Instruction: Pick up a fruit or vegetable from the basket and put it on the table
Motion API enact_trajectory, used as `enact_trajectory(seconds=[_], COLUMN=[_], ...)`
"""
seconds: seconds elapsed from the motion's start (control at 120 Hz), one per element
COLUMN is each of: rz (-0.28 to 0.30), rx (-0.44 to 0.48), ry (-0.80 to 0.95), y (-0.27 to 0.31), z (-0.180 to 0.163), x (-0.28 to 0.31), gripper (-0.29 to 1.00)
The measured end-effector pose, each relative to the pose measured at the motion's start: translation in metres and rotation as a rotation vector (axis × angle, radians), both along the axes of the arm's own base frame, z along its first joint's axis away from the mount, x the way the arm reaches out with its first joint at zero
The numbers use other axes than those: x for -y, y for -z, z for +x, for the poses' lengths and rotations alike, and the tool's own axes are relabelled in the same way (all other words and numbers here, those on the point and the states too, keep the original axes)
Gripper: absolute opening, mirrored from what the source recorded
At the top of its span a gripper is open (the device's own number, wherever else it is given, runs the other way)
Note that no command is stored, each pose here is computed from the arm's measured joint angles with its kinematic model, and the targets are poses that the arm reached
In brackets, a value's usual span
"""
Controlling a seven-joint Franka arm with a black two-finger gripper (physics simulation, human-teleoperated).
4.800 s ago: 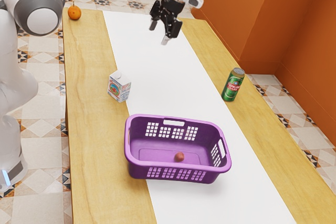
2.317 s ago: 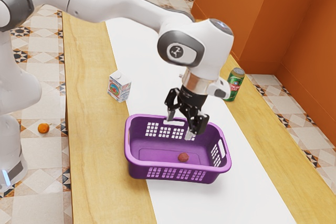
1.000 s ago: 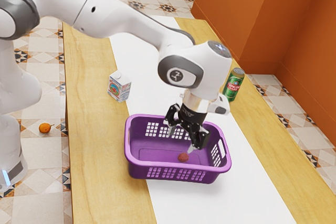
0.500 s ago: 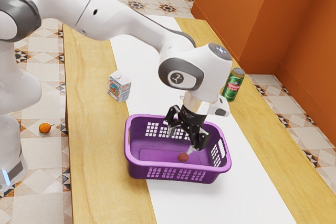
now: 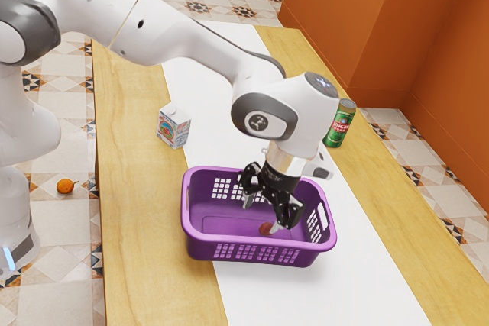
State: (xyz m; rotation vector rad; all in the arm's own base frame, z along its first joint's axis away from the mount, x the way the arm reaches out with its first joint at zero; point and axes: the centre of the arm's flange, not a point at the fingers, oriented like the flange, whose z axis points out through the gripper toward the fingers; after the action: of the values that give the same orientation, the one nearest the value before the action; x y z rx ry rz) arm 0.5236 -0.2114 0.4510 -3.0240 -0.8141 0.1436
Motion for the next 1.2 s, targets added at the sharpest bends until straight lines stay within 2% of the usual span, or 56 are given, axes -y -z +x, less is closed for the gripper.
enact_trajectory(seconds=[0.317, 0.75, 0.95, 1.2], rz=[0.004, 0.024, 0.013, 0.006], rx=[-0.009, -0.020, -0.028, -0.033], ry=[-0.006, 0.010, 0.002, -0.004], y=[0.006, 0.014, 0.017, 0.026], z=[0.001, 0.005, 0.007, 0.016], x=[-0.001, -0.005, -0.006, -0.001], gripper=[0.53, 0.31, 0.43, 0.46])
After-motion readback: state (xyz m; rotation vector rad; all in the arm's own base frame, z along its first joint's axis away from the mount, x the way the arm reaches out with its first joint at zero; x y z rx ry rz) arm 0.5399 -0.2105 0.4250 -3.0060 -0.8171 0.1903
